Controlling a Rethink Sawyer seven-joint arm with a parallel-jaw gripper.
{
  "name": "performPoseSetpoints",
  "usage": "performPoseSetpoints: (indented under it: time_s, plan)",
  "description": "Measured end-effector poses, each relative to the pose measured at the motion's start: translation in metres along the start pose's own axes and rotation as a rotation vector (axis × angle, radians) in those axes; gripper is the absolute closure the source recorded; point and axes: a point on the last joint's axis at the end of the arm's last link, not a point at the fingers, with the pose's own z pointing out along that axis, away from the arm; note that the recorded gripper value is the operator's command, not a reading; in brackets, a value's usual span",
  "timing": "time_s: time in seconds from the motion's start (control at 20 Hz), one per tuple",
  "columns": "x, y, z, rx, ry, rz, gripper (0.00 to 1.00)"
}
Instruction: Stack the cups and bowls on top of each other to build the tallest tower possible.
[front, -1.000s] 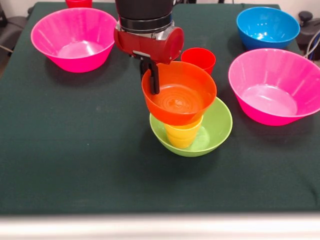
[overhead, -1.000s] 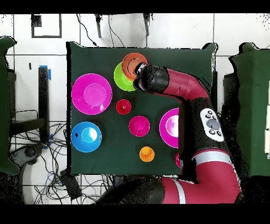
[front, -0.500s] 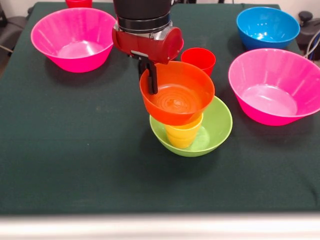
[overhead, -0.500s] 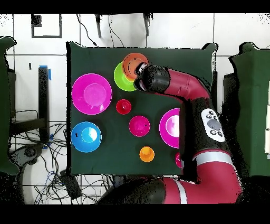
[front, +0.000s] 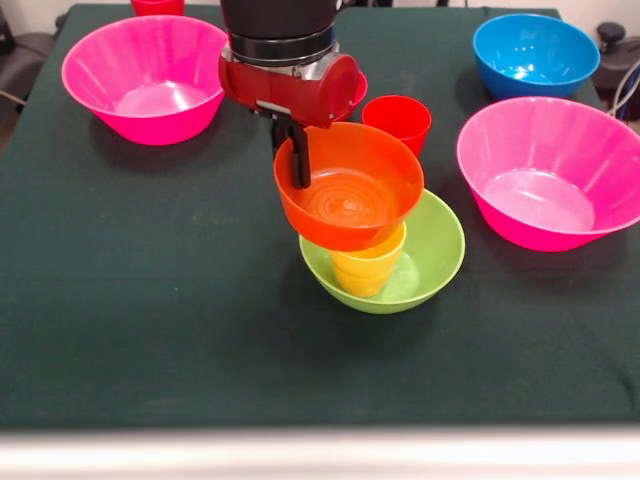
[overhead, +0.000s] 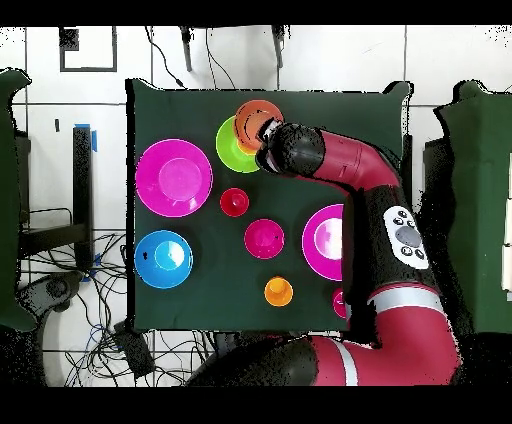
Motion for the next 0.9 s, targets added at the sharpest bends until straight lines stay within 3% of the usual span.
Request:
performPoseSetpoints:
  time_s: [0.9]
  plan:
    - [0.010,0.000,0.012,0.004,0.021,-0.003,1.00]
